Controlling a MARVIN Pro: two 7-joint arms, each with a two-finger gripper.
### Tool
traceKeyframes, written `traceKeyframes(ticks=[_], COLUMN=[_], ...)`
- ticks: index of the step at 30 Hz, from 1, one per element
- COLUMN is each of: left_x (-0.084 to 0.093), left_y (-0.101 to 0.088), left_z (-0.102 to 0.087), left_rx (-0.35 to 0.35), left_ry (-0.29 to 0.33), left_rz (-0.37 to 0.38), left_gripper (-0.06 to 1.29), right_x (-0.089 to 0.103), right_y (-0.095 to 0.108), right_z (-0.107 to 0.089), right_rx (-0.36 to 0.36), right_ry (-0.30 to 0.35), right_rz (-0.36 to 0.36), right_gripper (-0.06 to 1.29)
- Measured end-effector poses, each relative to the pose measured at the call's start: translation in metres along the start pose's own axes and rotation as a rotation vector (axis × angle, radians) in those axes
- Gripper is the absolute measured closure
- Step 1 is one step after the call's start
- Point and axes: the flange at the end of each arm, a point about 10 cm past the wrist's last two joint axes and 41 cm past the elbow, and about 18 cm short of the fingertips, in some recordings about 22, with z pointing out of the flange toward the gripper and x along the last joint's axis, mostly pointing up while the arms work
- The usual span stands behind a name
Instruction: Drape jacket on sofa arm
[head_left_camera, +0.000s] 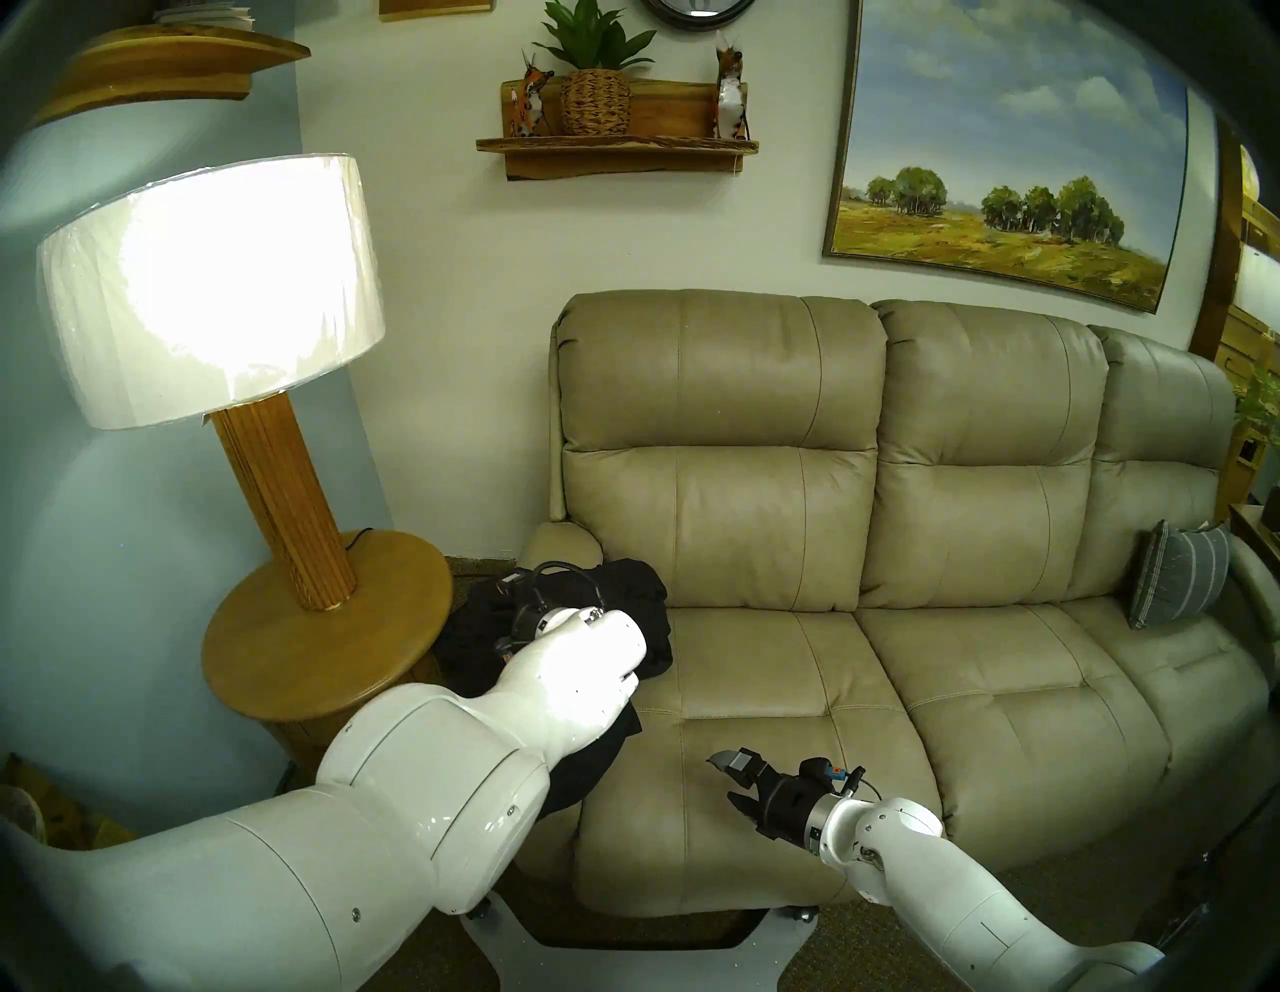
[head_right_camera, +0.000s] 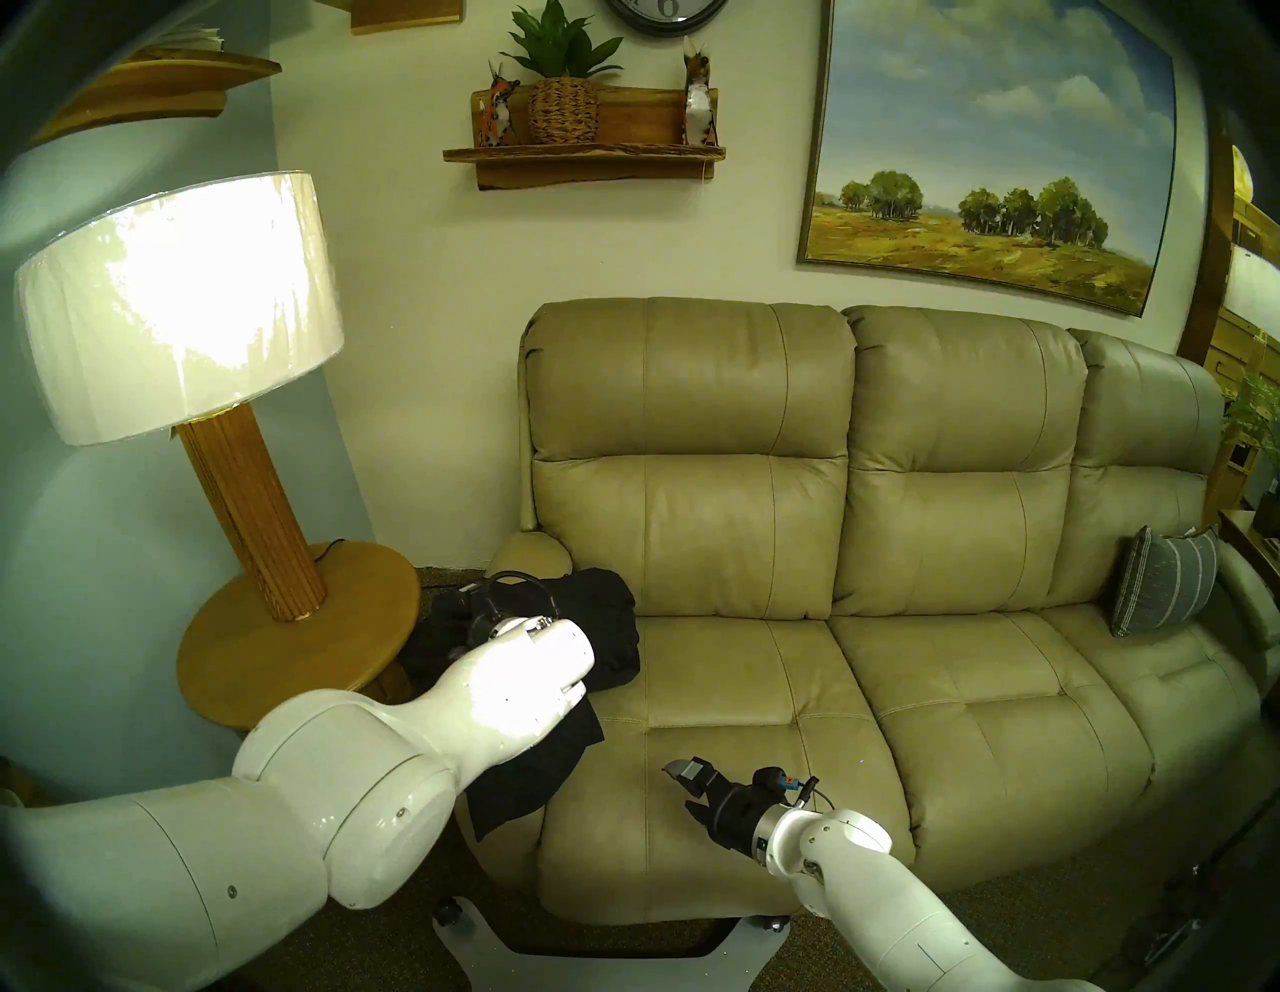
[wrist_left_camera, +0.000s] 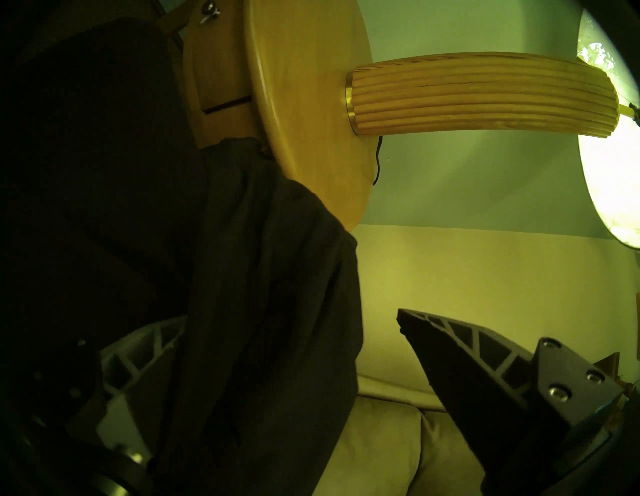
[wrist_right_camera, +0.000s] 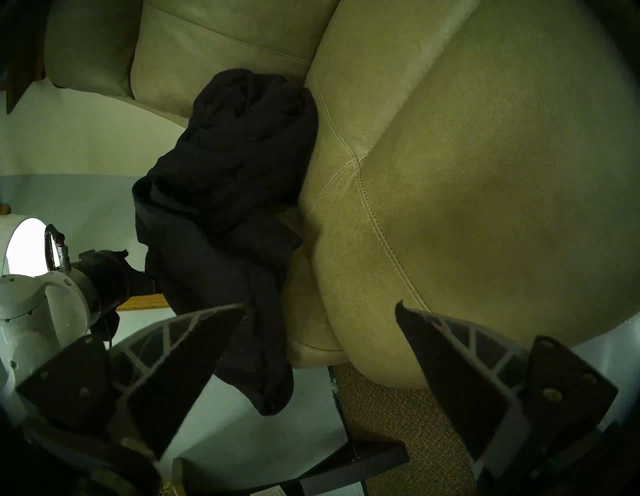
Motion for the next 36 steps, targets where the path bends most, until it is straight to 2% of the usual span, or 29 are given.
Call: traceKeyframes(ticks=[3, 7, 17, 23, 29, 36], left_x=[-0.001, -0.003, -0.013, -0.013, -0.005, -0.001], left_y=[-0.015, -0.024, -0.023, -0.036, -0.056, -0.069], left_z=[-0.015, -0.028, -0.054, -0.067, -0.074, -0.081], left_rx=[-0.019, -0.059, -0.147, -0.159, -0.146, -0.154], left_ry=[0.009, 0.011, -0.013, -0.031, -0.033, -0.048], left_rz=[0.027, 0.036, -0.031, -0.023, -0.001, 0.025], left_gripper=[-0.04, -0.04, -0.04, -0.04, -0.04, -0.04], right_x=[0.0, 0.0, -0.001, 0.001, 0.002, 0.001], right_y=[0.0, 0.0, 0.002, 0.004, 0.005, 0.006], right_z=[0.0, 0.0, -0.001, -0.002, -0.003, -0.002], right_rx=[0.001, 0.002, -0.002, -0.006, -0.009, -0.009], right_ry=[0.002, 0.002, 0.006, 0.014, 0.017, 0.018], right_rz=[0.001, 0.002, 0.006, 0.008, 0.01, 0.012], right_gripper=[0.02, 0.02, 0.02, 0.02, 0.02, 0.02])
